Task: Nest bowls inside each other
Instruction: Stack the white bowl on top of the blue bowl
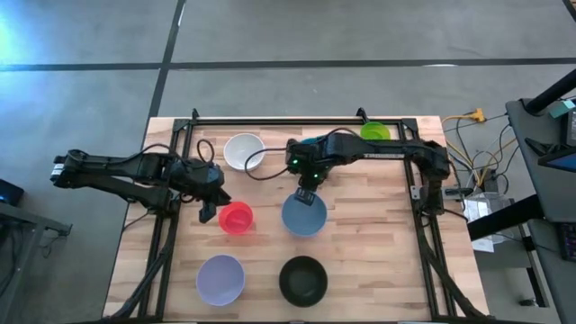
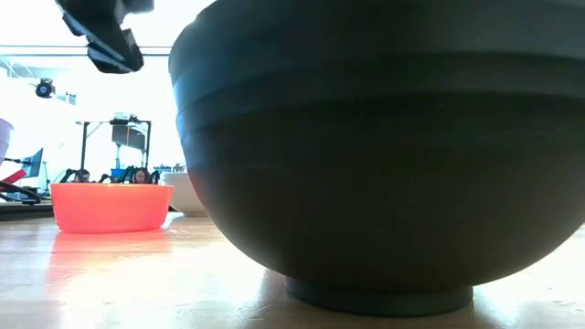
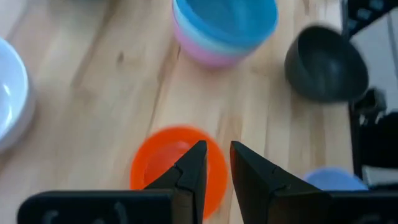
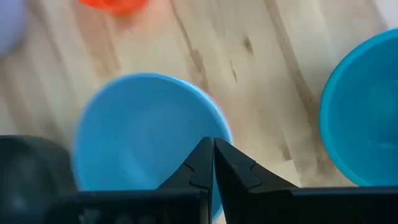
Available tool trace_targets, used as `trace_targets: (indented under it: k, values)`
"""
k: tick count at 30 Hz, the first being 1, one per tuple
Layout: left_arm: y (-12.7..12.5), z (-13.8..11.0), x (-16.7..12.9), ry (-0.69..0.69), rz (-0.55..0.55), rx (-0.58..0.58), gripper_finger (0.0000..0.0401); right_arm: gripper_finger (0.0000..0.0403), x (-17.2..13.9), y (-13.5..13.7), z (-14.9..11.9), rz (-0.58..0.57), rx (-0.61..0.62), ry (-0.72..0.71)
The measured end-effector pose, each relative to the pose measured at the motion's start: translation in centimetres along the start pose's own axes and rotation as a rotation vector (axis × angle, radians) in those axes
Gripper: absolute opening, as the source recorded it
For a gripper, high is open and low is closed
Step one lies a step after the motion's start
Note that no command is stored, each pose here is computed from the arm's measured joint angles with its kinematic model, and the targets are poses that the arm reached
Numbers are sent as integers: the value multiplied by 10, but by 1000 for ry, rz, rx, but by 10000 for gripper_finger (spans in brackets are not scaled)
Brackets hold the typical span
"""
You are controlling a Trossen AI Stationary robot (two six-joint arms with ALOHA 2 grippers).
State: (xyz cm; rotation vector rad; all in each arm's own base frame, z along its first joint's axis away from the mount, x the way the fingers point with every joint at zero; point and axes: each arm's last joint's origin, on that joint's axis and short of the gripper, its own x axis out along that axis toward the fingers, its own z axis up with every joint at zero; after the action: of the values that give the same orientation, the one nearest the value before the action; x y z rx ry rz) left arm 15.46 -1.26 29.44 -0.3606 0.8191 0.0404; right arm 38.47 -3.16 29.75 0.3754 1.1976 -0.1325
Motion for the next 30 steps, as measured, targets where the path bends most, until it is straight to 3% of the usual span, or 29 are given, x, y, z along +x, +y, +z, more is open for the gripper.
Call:
trace_targets:
  k: [3, 8, 14, 17, 21, 25, 30]
  values:
    - [1, -6, 0, 61, 18, 6, 56, 9, -26, 3, -7, -10, -14, -66]
    - [3, -6, 1, 49, 79, -21, 56, 9, -59, -1, -30, -126, -38, -162]
    - [8, -1, 11, 0, 273, -3, 56, 9, -63, -17, -79, -175, 18, -169]
    - [13, 7, 21, -21, 374, 61, 56, 9, -55, -26, -105, -159, 112, -200]
    - [20, 19, 42, 50, 418, 220, 56, 9, -46, -34, -136, -105, 270, -268]
    - [35, 36, 63, 114, 482, 138, 56, 9, -47, -37, -157, -9, 385, -383]
    - [60, 59, 81, 170, 555, 60, 56, 9, -56, -38, -171, 91, 383, -536]
